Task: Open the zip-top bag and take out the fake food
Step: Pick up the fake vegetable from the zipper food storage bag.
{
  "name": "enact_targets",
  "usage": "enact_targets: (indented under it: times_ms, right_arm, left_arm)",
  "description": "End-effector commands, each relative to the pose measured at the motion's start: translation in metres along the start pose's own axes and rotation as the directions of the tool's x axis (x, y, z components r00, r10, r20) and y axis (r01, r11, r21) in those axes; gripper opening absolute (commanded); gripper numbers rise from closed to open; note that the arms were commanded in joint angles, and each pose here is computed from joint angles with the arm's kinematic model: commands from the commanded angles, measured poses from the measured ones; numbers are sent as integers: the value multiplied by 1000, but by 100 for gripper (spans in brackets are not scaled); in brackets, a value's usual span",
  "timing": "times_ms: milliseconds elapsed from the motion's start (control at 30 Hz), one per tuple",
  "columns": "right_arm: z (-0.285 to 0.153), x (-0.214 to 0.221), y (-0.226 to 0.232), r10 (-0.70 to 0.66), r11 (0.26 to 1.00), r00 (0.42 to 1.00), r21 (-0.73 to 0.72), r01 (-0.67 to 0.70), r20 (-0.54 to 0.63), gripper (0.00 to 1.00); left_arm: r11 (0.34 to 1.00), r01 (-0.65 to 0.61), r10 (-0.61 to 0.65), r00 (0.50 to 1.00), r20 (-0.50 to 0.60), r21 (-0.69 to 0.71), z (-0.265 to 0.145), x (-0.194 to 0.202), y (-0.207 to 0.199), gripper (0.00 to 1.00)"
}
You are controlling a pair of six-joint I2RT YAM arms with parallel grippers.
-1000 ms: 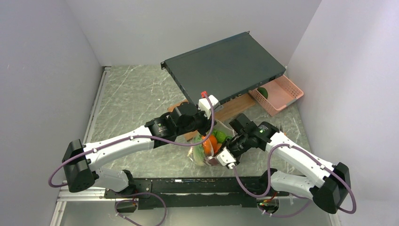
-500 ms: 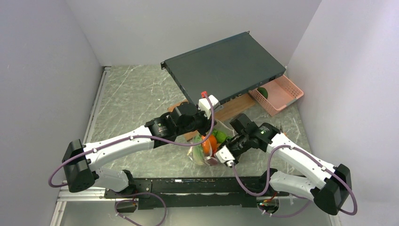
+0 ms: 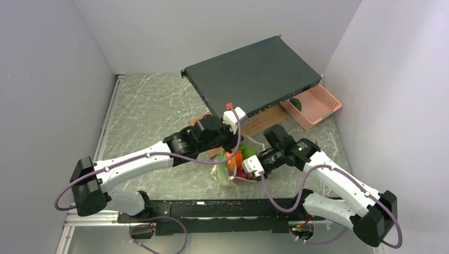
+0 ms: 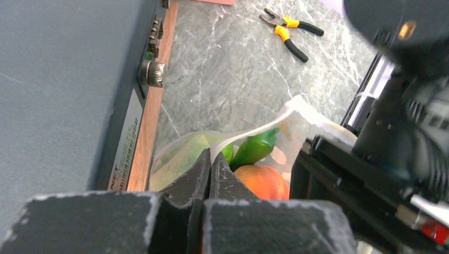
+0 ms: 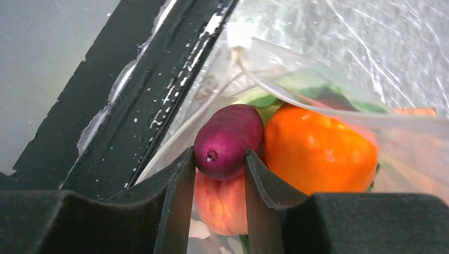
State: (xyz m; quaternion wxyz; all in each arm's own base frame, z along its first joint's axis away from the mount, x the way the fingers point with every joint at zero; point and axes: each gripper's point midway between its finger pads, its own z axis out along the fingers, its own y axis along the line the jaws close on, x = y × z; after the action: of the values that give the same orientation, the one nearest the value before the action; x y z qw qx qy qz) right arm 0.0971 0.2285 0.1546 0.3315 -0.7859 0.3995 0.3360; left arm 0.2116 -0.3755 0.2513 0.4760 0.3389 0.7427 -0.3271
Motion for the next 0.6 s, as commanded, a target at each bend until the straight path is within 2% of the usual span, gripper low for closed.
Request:
enact_targets:
  times_ms: [0,300,567]
  right_arm:
    - [-24,-33,-31,35,991,994,128,-49,103,9]
    - [-56,-50,-41,186,952,958,200,-230,217,4]
    - [-70,-63,-35,270,931,922,171,-324,277,2]
  left_arm:
    - [999,-6,3,997,81,33,2,-19,-5,0]
    - [1000,-9,7,997,81,28,-3,-16,-4,0]
    - [1000,-12,10,996,83,28,-7,-13,-3,0]
